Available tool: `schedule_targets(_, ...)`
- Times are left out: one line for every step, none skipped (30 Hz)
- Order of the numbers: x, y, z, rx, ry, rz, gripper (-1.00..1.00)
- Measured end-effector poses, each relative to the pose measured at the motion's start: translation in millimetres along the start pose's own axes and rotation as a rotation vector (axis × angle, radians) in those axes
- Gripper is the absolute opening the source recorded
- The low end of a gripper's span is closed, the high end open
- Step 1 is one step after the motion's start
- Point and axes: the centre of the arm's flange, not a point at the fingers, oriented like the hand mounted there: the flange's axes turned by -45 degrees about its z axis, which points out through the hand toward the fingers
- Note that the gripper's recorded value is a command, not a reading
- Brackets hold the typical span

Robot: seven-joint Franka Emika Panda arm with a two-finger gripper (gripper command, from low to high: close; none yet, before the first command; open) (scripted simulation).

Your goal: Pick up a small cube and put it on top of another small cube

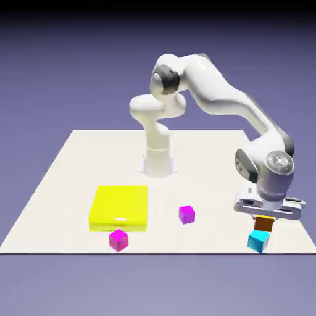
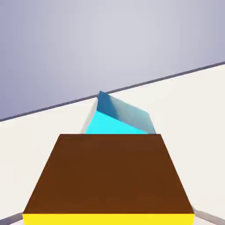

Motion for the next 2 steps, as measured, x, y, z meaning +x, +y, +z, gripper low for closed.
schedule_targets(0.0, 0.2, 0.1, -0.002, 0.001, 0.000, 1.00)
schedule_targets(0.0, 0.2, 0.1, -0.002, 0.001, 0.000, 1.00)
